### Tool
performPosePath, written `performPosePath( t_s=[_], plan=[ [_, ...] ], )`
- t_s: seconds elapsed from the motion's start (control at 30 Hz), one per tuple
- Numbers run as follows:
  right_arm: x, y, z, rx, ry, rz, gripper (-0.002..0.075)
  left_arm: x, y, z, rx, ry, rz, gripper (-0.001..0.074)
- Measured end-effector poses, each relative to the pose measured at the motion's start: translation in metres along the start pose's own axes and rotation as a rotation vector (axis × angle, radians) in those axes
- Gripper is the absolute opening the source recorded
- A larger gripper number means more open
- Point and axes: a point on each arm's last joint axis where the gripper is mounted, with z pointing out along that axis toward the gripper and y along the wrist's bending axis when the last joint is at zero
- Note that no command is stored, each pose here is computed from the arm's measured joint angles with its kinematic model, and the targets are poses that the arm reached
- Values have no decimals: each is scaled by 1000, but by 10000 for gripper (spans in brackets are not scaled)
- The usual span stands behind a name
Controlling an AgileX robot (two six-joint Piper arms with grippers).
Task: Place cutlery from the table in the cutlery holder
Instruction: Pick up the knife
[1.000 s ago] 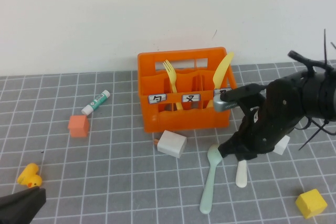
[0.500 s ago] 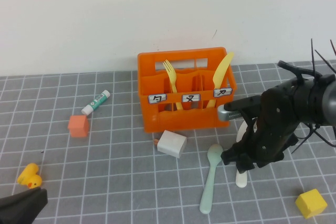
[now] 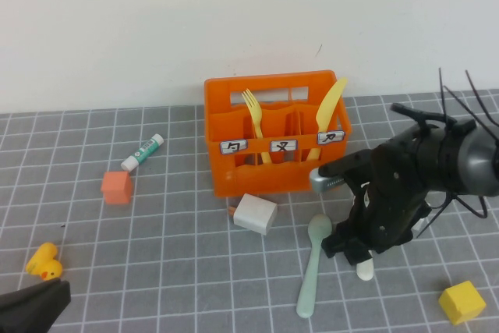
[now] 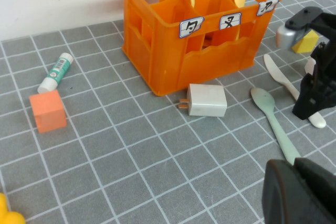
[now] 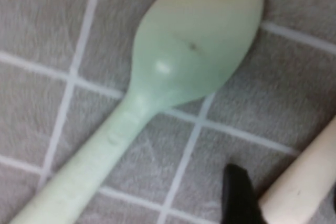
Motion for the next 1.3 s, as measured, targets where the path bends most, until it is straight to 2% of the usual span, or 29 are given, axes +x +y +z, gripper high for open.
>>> performPosePath(
  t_s=[0.4,0.9,1.3],
  plan=[
    [6,-4,-1,84,66,-91,367,0,0,0,0,0,1,0],
    [5,-1,-1,30,56,-140,365,0,0,0,0,0,3,0],
    [5,1,-1,15,56,-131,279,0,0,0,0,0,5,0]
  ],
)
